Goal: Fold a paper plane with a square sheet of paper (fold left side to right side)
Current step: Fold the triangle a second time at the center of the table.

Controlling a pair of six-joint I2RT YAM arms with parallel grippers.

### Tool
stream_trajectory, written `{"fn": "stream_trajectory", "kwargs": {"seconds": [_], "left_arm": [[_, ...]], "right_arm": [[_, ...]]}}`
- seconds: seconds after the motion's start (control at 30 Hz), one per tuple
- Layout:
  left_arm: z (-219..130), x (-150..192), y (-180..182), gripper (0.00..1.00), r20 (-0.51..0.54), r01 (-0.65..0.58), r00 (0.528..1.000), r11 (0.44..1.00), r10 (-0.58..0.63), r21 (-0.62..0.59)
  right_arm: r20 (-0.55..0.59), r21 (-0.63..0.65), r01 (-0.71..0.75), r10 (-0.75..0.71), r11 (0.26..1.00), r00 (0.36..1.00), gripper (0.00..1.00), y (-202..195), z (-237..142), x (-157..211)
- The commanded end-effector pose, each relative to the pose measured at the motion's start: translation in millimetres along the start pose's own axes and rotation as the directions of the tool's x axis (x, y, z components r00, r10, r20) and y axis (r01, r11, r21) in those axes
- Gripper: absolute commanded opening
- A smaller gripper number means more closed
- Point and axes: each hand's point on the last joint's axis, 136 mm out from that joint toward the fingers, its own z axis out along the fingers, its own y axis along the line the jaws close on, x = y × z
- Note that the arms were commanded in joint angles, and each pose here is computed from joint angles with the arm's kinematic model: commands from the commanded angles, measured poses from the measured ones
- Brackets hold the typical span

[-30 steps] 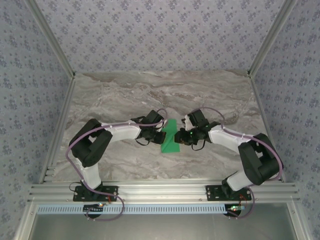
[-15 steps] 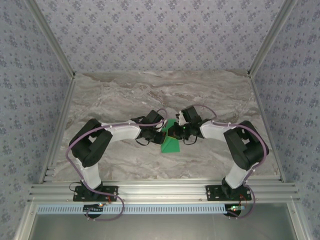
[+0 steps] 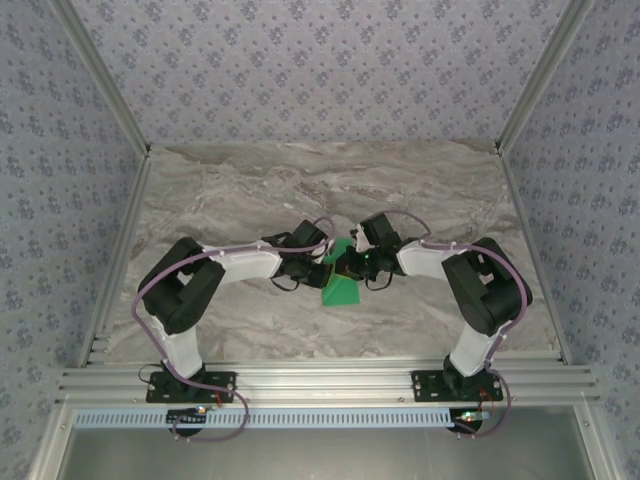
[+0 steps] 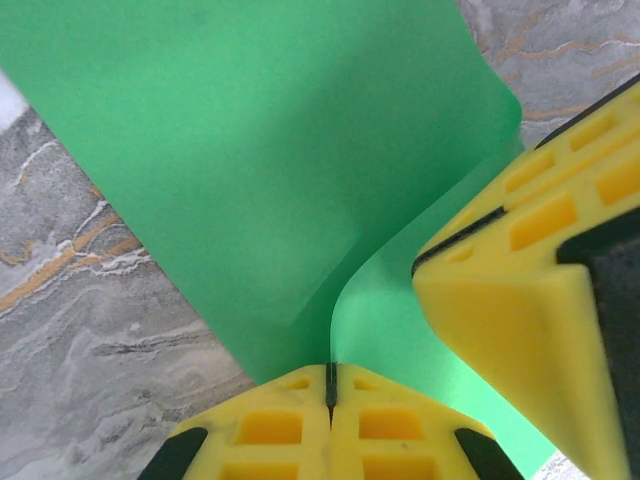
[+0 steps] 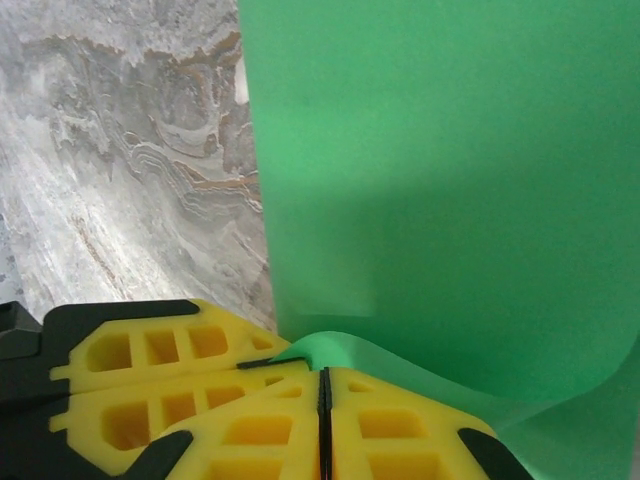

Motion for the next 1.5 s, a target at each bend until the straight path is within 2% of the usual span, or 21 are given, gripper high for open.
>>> {"fn": "stream_trajectory", "kwargs": {"seconds": [0.0, 0.73, 1.1, 1.23, 1.47], "left_arm": [[4, -4, 0, 0.01, -0.006, -0.008, 1.000, 1.000, 0.008, 0.007], [0, -7, -2, 0.04, -0.004, -0.004, 1.000, 1.000, 0.004, 0.007], [-60, -24, -15, 0.23, 0.124, 0.009, 0.992, 1.000, -0.010, 0.009], [-70, -16, -32, 0.24, 0.132, 0.031, 0.990, 0.993, -0.046, 0.113], [-59, 6, -74, 0.24, 0.077, 0.055, 0.994, 0.946, -0.084, 0.318]], "right_arm": [[-0.031, 0.070, 0.003, -0.001, 0.998, 1.000, 0.11, -19, 4, 11], [-0.058, 0.166, -0.007, 0.016, 0.986, 0.998, 0.11, -49, 7, 22], [-0.066, 0.177, -0.010, 0.022, 0.984, 0.998, 0.10, -53, 7, 25], [-0.068, 0.173, -0.006, 0.018, 0.985, 0.998, 0.10, -51, 7, 25], [-0.071, 0.171, -0.004, 0.017, 0.985, 0.997, 0.10, -50, 8, 25]]}}
